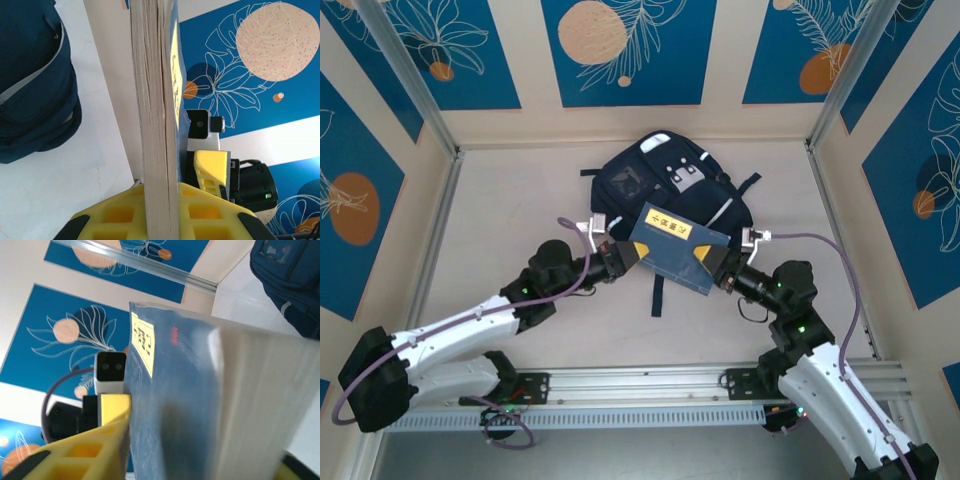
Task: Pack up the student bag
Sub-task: Pass the book, then open the student bag at the top-center of the table.
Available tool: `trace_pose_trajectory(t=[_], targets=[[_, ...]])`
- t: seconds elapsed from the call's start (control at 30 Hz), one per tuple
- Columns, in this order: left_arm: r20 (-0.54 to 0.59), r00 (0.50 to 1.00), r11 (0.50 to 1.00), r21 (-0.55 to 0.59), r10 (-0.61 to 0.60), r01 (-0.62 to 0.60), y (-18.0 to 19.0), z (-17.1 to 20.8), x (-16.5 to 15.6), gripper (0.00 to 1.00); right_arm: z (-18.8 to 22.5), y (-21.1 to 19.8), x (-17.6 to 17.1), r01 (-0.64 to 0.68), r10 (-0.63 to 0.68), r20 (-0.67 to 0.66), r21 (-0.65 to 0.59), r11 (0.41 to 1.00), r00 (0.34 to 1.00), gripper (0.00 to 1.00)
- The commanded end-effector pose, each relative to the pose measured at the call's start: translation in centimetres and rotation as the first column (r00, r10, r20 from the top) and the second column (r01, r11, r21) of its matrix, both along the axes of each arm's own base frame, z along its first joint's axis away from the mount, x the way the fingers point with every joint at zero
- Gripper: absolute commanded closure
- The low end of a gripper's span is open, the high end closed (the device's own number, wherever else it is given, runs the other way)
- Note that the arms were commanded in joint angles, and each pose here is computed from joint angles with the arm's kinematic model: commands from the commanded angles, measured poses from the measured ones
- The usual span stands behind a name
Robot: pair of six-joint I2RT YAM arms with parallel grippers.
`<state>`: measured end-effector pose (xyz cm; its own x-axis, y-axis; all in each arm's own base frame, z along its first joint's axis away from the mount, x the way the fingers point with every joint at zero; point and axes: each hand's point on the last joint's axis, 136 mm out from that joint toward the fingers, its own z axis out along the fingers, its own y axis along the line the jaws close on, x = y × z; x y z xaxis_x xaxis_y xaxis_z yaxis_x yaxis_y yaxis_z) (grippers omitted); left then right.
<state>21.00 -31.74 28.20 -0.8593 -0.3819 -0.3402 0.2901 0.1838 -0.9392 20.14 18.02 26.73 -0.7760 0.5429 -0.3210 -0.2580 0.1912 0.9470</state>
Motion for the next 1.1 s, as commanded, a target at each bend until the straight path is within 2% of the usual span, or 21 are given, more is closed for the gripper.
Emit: trace_pose_trajectory(t=[0.0, 0.07, 0.13, 0.27, 0.33, 0.37, 0.4, 0.47, 0.53, 0.57, 0.63, 0.83, 1.0, 1.07], targets=[[0.059, 0.998, 1.0, 0.023, 0.006, -0.007, 0.6, 0.3, 0.0, 1.0, 1.8, 0.5, -1.3, -0.086, 0.088, 0.093, -0.027, 0.996, 0.992, 0.53], [0.062, 0.998, 1.0, 0.03, -0.007, 0.005, 0.5, 0.2, -0.2, 1.0, 1.9, 0.5, -1.3, -0.094, 0.095, 0.104, -0.018, 0.995, 0.99, 0.52], [0.063, 0.998, 0.999, 0.036, -0.022, 0.02, 0.4, 0.1, -0.3, 1.0, 1.9, 0.5, -1.1, -0.093, 0.093, 0.103, -0.001, 0.996, 0.99, 0.57], [0.06, 0.997, 0.998, 0.046, -0.041, 0.038, 0.3, -0.2, -0.6, 1.0, 1.6, 0.9, -0.9, -0.128, 0.126, 0.072, 0.029, 0.991, 0.989, 0.77], [0.054, 0.998, 0.997, 0.067, -0.045, 0.041, 0.2, -0.7, -0.5, 1.0, 1.4, 1.1, -0.8, -0.142, 0.14, 0.055, 0.032, 0.989, 0.989, 0.93], [0.046, 0.998, 0.995, 0.096, -0.045, 0.041, 0.3, -1.1, -0.5, 1.0, 1.2, 1.0, -0.6, -0.132, 0.131, 0.042, 0.024, 0.991, 0.99, 0.99], [0.029, 0.999, 0.987, 0.155, -0.035, 0.03, 0.6, -1.9, -0.2, 0.99, 1.1, 0.7, -0.4, -0.105, 0.104, 0.03, 0.007, 0.994, 0.994, 1.0], [0.032, 0.999, 0.961, 0.275, -0.01, 0.001, 1.3, -3.0, 0.3, 0.76, 0.8, -0.2, -0.3, -0.035, 0.036, 0.016, -0.052, 0.998, 0.999, 1.0], [0.067, 0.998, 0.915, 0.403, 0.006, -0.032, 2.3, -3.6, 0.8, 0.49, 0.1, -2.0, 0.0, 0.077, -0.078, 0.003, -0.165, 0.983, 0.997, 1.0], [0.086, 0.996, 0.895, 0.445, -0.001, -0.037, 2.6, -3.7, 1.0, 0.41, -0.4, -3.0, 0.1, 0.13, -0.135, -0.01, -0.227, 0.965, 0.991, 1.0], [0.126, 0.991, 0.831, 0.554, -0.037, -0.039, 2.7, -3.5, 1.5, 0.32, -2.0, -5.4, 0.2, 0.222, -0.256, -0.043, -0.371, 0.902, 0.966, 1.0], [0.149, 0.968, 0.605, 0.796, -0.2, 0.003, 0.7, -4.5, 4.7, 0.23, -6.5, -12.0, -0.4, 0.35, -0.531, -0.08, -0.668, 0.657, 0.844, 1.0], [0.133, 0.934, 0.444, 0.896, -0.333, 0.031, -3.3, -6.8, 8.0, 0.18, -7.7, -16.5, -1.3, 0.406, -0.695, -0.038, -0.789, 0.462, 0.718, 1.0], [0.137, 0.916, 0.387, 0.922, -0.378, 0.021, -5.1, -7.6, 9.1, 0.17, -7.8, -17.7, -1.6, 0.423, -0.728, -0.008, -0.809, 0.407, 0.685, 1.0]])
